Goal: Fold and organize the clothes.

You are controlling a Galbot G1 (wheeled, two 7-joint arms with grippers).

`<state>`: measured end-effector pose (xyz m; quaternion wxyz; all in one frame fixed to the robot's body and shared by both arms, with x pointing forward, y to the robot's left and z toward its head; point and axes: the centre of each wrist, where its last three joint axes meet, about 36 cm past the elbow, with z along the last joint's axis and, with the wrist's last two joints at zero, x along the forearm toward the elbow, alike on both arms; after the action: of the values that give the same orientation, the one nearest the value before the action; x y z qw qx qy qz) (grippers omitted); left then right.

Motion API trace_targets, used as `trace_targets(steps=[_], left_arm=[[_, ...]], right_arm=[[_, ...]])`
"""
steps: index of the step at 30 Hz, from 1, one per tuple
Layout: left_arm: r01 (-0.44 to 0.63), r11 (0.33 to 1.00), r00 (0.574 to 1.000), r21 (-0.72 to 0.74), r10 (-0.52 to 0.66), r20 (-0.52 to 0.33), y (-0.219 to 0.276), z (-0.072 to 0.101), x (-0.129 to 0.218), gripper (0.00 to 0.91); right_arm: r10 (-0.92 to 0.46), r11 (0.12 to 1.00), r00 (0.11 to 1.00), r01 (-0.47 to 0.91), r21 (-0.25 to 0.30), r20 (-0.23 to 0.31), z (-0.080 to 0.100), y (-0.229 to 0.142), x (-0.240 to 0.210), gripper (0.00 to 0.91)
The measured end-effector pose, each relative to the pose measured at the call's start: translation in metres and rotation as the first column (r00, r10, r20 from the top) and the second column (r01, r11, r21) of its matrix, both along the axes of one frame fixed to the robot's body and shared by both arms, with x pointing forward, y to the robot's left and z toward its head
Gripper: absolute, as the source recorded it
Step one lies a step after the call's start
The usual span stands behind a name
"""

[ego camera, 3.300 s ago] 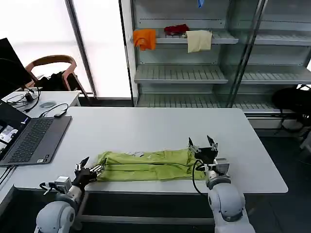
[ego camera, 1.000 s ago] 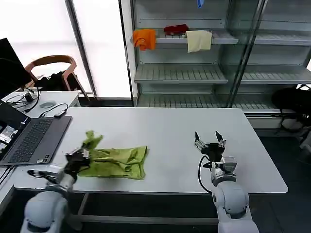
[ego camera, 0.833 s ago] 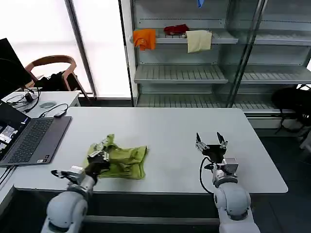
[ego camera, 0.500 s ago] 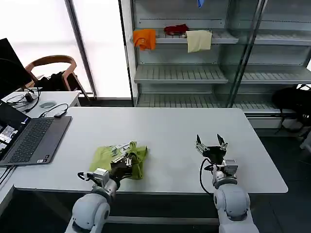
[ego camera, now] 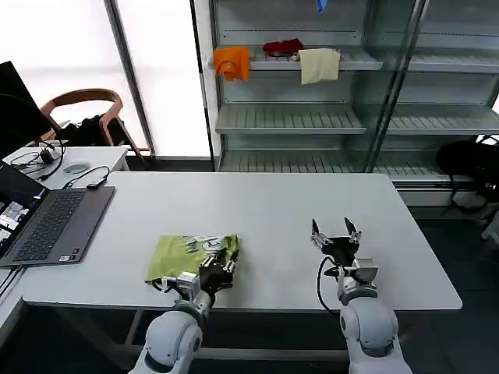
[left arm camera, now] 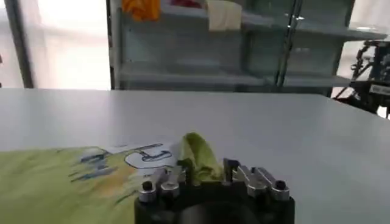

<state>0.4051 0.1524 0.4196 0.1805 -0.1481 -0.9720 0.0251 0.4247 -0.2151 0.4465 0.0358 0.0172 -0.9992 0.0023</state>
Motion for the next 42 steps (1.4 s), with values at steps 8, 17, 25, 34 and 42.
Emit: trace_targets(steps=[8, 17, 25, 34, 42], left_arm=[[0.017, 0.998, 1.0, -0.056, -0.018, -0.014, -0.008, -0.003, -0.004, 0.907], [-0.05, 0.991, 0.995, -0.126, 0.06, 0.076, 0.059, 0.009, -0.01, 0.907], [-0.145, 0.984, 0.986, -0.108, 0.152, 0.067, 0.139, 0.01, -0.019, 0.907], [-0.167, 0.981, 0.982, -0.102, 0.174, 0.066, 0.159, 0.008, -0.019, 0.907], [-0.188, 0.98, 0.98, -0.07, 0.191, 0.044, 0.167, -0.005, -0.015, 0.907]], right_arm=[[-0.006, 1.0, 1.0, 0.006, -0.006, -0.002, -0.001, -0.002, -0.001, 0.907], [-0.004, 1.0, 1.0, 0.004, -0.01, 0.007, 0.005, -0.003, 0.0, 0.907], [0.001, 1.0, 1.0, -0.001, -0.008, -0.002, 0.001, -0.001, 0.004, 0.907], [-0.004, 1.0, 1.0, 0.003, -0.016, -0.011, -0.002, -0.005, 0.003, 0.907], [-0.005, 1.0, 1.0, 0.004, -0.016, -0.022, -0.007, -0.006, 0.001, 0.907]])
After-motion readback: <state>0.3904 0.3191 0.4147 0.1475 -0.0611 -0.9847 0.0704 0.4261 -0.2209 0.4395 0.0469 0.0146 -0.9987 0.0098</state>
